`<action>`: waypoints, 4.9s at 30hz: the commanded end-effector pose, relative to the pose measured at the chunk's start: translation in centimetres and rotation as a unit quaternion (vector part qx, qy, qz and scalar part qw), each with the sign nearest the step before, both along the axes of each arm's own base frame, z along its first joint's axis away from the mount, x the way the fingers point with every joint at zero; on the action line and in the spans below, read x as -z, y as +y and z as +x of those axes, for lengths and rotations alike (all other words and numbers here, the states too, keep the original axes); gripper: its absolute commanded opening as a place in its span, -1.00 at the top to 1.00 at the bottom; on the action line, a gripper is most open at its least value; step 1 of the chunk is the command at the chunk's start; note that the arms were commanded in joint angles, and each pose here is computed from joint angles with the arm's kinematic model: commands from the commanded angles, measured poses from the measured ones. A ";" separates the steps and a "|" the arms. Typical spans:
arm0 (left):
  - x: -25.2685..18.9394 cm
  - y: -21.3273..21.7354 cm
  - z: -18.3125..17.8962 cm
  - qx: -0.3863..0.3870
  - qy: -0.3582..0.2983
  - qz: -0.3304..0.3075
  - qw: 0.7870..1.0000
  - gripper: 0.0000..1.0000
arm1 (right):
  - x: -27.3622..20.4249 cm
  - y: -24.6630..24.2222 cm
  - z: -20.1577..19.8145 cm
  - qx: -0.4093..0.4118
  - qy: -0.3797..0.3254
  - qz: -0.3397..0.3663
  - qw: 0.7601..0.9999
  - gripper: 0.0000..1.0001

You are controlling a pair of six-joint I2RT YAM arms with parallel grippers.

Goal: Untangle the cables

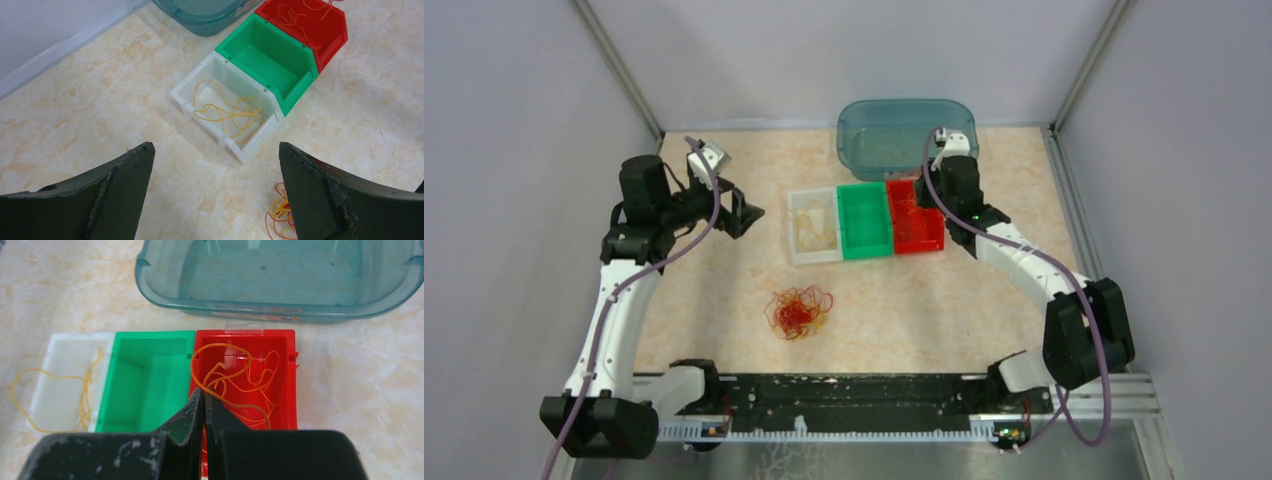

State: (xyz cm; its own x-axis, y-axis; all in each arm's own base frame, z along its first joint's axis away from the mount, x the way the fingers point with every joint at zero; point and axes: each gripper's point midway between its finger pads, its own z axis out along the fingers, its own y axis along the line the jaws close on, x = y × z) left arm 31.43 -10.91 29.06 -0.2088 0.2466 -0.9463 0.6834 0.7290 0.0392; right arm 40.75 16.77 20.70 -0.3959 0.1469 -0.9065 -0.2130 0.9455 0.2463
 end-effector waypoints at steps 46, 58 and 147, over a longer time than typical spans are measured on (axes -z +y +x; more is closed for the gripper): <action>3.1 -1.3 -3.4 0.092 0.010 0.024 0.995 -0.99 | -6.2 3.3 -1.2 -0.074 -0.087 0.032 0.993 -0.74; 4.7 -1.9 -5.6 0.132 0.020 0.025 0.991 -0.99 | -5.6 13.1 -10.8 -0.277 -0.056 0.080 0.956 -0.92; 6.1 -4.6 -16.0 0.276 -0.007 -0.022 0.961 -0.65 | -20.1 23.4 -24.9 -0.459 -0.244 0.222 0.825 1.00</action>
State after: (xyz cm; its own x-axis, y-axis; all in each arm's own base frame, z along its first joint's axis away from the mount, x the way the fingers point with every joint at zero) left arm 15.56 -15.39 22.94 -0.0812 0.2844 -0.9552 0.9635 0.2675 -0.0022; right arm 16.28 41.16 37.50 -0.1765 0.2661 -0.9477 -0.9556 0.1844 0.2297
